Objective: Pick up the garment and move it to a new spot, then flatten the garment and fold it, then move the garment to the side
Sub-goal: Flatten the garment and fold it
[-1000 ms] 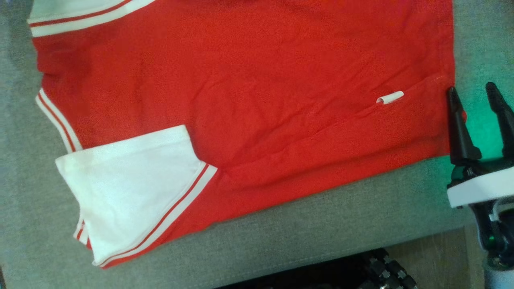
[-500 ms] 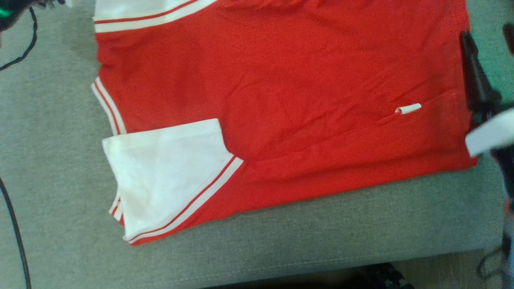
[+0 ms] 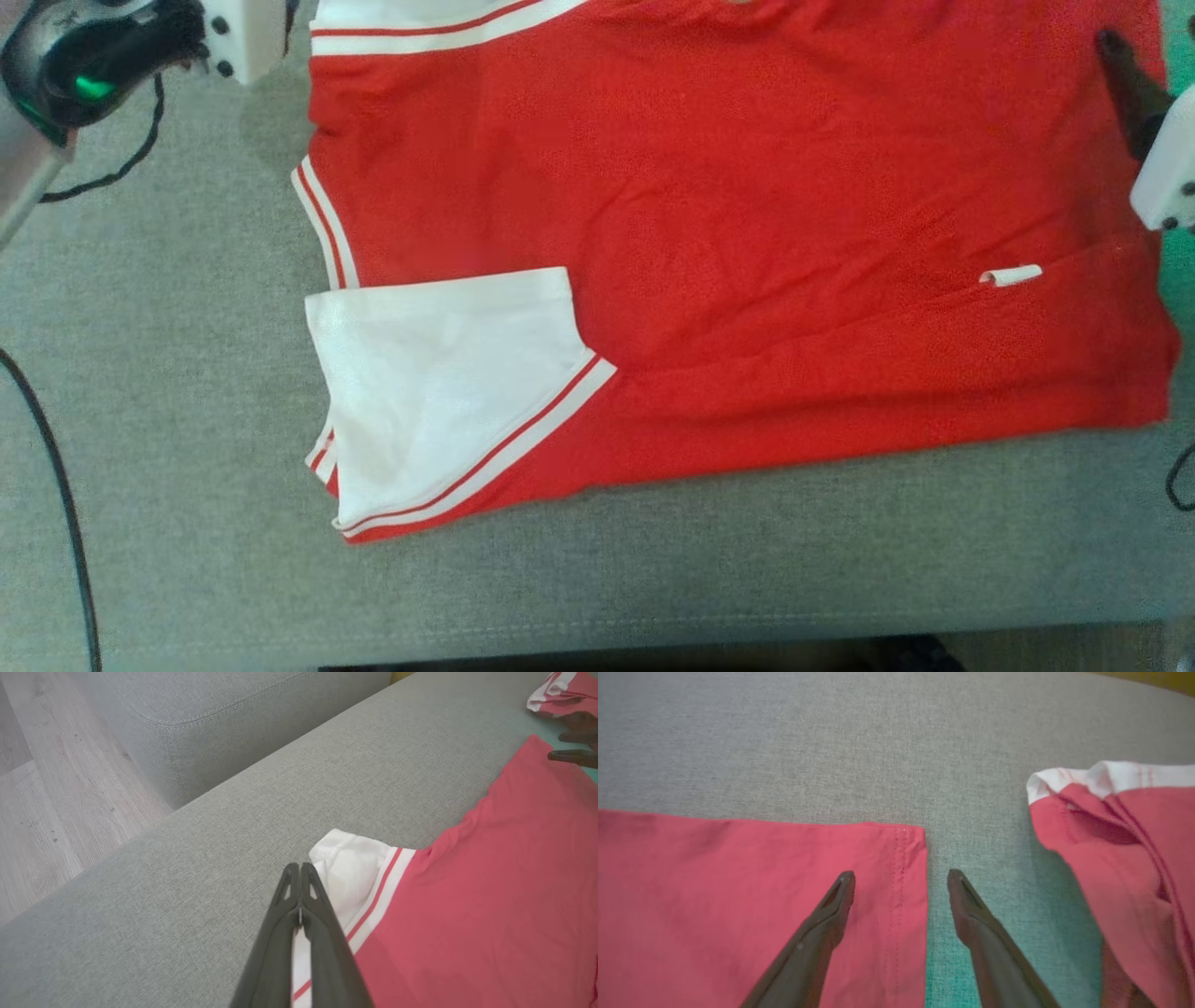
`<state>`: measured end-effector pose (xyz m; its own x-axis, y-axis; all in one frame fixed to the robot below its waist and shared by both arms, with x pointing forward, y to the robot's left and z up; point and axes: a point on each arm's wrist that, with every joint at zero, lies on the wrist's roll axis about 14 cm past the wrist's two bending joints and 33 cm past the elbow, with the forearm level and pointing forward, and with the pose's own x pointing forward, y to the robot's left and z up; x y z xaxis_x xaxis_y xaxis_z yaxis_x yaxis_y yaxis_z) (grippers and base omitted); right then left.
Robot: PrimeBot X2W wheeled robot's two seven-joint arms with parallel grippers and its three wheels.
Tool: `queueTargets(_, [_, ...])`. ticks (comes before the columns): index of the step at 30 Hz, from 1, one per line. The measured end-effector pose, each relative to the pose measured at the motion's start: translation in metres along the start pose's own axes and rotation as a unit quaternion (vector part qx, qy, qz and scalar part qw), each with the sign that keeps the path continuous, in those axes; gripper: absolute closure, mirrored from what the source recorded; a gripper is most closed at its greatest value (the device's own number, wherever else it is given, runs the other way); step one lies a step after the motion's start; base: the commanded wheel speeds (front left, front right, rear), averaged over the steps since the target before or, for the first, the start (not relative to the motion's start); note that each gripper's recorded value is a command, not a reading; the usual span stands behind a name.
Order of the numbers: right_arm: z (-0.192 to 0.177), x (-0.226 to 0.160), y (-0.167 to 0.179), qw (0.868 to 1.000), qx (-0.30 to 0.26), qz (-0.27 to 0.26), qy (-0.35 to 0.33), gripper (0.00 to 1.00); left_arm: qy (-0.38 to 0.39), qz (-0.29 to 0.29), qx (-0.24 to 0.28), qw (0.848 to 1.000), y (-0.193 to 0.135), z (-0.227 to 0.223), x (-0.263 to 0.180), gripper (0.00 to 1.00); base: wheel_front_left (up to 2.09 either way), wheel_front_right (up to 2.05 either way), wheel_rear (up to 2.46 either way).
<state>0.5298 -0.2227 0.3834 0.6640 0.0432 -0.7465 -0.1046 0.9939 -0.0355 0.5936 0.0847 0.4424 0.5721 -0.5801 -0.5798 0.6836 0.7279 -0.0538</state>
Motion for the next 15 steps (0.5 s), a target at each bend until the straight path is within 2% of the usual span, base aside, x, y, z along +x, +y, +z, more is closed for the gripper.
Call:
queueTargets(10, [0.008, 0.018, -0.001, 1.000, 0.003, -0.005, 0.004, 0.00, 0.015, -0.014, 0.015, 1.000, -0.006, -0.010, 0.002, 1.00, 0.00, 0.00, 0.00])
queueTargets(11, [0.007, 0.019, -0.001, 1.000, 0.003, -0.005, 0.005, 0.02, 0.016, -0.015, 0.015, 1.000, -0.006, -0.010, 0.002, 1.00, 0.00, 0.00, 0.00])
queueTargets(12, [0.006, 0.020, -0.001, 1.000, 0.003, -0.005, 0.008, 0.10, 0.017, -0.015, 0.017, 1.000, -0.006, -0.011, 0.002, 1.00, 0.00, 0.00, 0.00])
queueTargets(15, [0.003, 0.022, -0.001, 1.000, 0.001, -0.007, 0.015, 0.22, 0.018, -0.016, 0.017, 1.000, -0.006, -0.012, 0.003, 1.00, 0.00, 0.00, 0.00])
